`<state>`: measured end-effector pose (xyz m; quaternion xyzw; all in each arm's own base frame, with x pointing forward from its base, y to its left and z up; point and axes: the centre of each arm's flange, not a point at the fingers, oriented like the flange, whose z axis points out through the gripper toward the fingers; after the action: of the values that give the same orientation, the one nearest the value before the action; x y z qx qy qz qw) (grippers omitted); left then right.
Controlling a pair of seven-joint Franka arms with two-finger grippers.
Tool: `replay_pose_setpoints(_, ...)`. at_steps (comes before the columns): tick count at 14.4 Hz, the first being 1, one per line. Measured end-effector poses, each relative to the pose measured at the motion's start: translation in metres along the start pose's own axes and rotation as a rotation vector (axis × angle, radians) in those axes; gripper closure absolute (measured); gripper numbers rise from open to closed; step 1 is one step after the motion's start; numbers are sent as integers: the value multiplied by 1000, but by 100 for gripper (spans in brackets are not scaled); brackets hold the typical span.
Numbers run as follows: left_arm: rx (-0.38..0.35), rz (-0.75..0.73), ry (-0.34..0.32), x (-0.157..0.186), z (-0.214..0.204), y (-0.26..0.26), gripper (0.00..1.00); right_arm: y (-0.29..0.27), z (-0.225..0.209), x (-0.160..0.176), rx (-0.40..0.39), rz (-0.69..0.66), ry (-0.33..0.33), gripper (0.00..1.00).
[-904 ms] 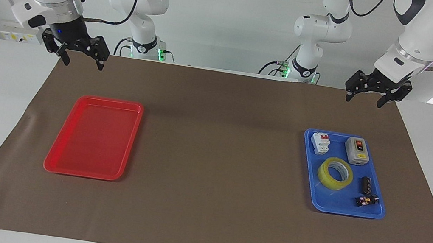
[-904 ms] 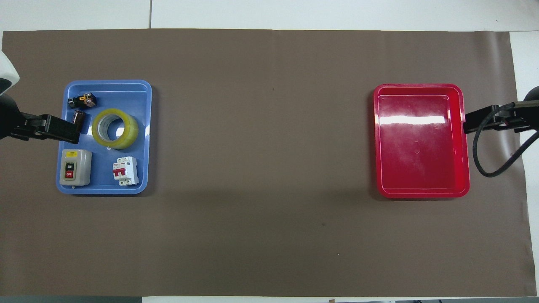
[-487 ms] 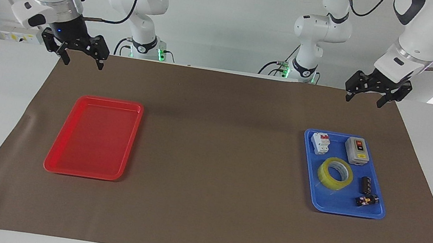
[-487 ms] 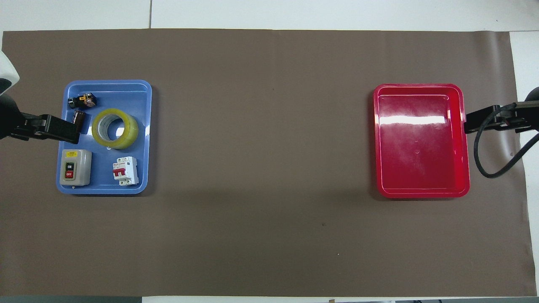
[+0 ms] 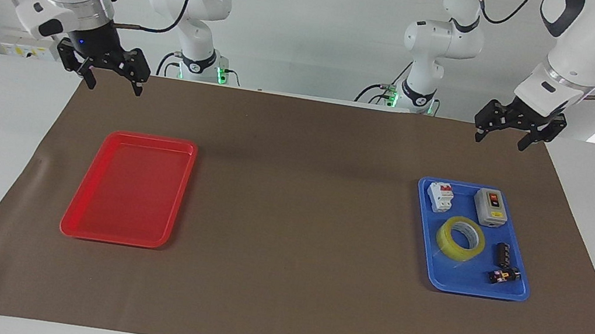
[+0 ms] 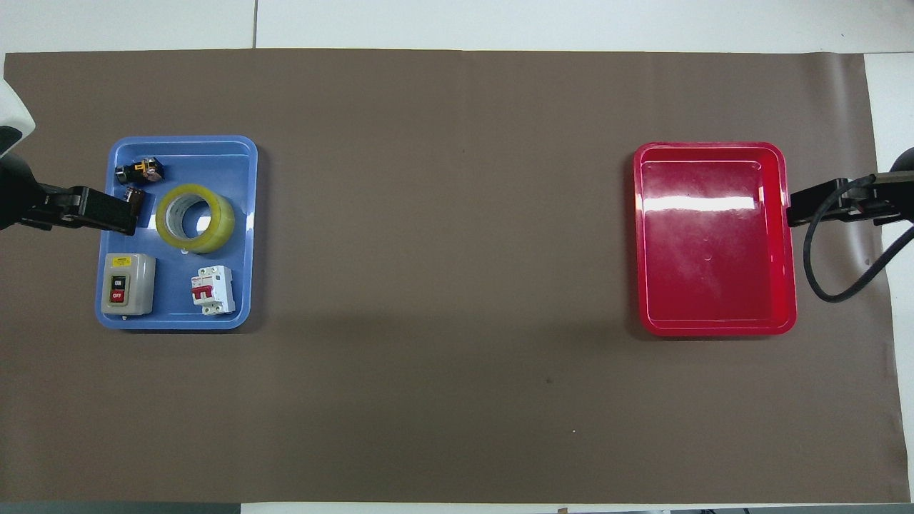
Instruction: Place and move tape with both arms
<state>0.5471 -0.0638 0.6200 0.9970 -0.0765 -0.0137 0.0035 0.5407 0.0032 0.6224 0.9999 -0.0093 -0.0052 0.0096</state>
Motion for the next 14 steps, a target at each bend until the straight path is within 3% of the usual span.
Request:
replay_pose_setpoints(3, -5, -32, 24, 31, 41, -21, 0, 0, 0, 0, 0, 0, 0, 0)
replay_pose_setpoints(6, -10, -111, 46, 61, 115, -74, 0, 0, 0, 0, 0, 0, 0, 0)
replay_pose_setpoints(9, -11, -167, 72, 66, 195, -111, 0, 0, 0, 0, 0, 1, 0, 0)
replay_pose_setpoints(11, -12, -170, 73, 66, 225, -113, 5, 0, 0, 0, 0, 1, 0, 0)
replay_pose_setpoints(12, -13, -169, 73, 67, 234, -112, 16, 0, 0, 0, 0, 1, 0, 0)
replay_pose_setpoints(14, -17, -177, 57, 69, 250, -112, 19, 0, 0, 0, 0, 1, 0, 0)
